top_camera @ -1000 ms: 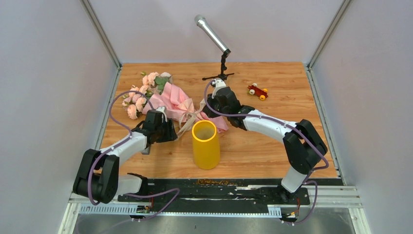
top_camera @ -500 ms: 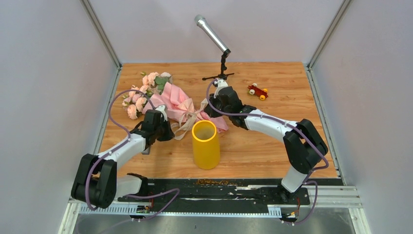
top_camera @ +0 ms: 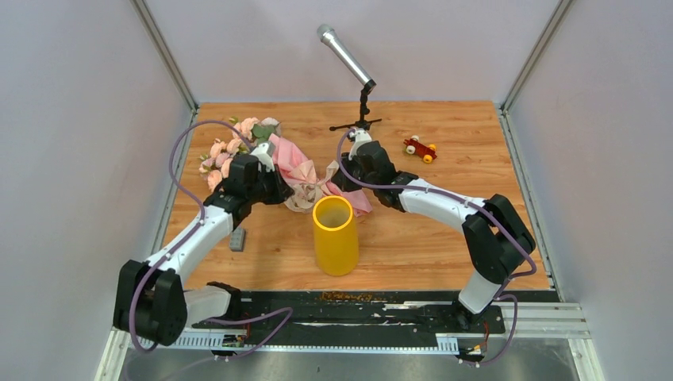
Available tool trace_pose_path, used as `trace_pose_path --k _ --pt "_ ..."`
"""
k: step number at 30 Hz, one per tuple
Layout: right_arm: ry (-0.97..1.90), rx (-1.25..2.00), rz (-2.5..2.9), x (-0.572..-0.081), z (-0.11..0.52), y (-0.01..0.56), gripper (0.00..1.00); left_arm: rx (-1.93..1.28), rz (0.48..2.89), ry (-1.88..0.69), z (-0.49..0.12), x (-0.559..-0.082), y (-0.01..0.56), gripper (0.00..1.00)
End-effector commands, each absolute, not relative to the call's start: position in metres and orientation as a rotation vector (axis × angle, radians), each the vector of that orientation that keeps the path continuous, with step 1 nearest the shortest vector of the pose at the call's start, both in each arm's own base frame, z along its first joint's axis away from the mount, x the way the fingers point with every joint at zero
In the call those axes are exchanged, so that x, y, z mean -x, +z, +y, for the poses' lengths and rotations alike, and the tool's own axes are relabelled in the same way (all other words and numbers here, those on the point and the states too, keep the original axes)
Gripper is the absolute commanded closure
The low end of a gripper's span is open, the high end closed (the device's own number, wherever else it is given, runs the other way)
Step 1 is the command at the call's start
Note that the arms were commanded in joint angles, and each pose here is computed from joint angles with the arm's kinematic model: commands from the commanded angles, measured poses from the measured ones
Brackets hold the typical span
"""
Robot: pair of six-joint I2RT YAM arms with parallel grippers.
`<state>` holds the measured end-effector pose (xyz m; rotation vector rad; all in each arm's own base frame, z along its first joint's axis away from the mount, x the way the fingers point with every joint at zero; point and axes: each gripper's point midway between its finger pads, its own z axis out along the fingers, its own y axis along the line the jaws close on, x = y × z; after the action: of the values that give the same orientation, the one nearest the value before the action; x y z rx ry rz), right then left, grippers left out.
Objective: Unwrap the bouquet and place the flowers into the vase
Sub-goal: Untie the ribbon from the wrapping paper.
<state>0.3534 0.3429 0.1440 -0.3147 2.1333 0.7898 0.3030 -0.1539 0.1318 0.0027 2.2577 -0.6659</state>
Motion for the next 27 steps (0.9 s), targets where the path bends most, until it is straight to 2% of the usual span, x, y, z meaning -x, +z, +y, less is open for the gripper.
trace_pose_path --k 1,4,12,19,23,25,26,27 --pt "0.856 0.289 2.055 -0.36 0.348 0.17 1.0 -0.045 2.201 -0.775 -0.177 -0.329 0.164 1.0" --pt "0.852 0.287 2.061 -0.362 0.349 0.167 1.0 -0.066 2.219 -0.787 -0.185 -0.344 0.166 1.0" --pt "0.838 0.293 2.073 -0.367 0.346 0.16 1.0 -0.122 2.202 -0.625 -0.181 -0.4 0.182 1.0" --pt "0.836 0.309 2.082 -0.373 0.348 0.156 1.0 -0.171 2.27 -0.535 -0.181 -0.433 0.16 1.0" --pt "0.833 0.321 2.084 -0.376 0.349 0.158 1.0 -0.157 2.295 -0.523 -0.182 -0.44 0.149 0.86" --pt "0.832 0.318 2.084 -0.378 0.348 0.158 1.0 -0.151 2.301 -0.52 -0.181 -0.439 0.147 0.72" --pt "0.832 0.317 2.087 -0.378 0.348 0.157 1.0 -0.147 2.304 -0.521 -0.181 -0.438 0.147 0.62" --pt "0.833 0.313 2.088 -0.379 0.347 0.157 1.0 -0.147 2.291 -0.522 -0.18 -0.437 0.153 0.57"
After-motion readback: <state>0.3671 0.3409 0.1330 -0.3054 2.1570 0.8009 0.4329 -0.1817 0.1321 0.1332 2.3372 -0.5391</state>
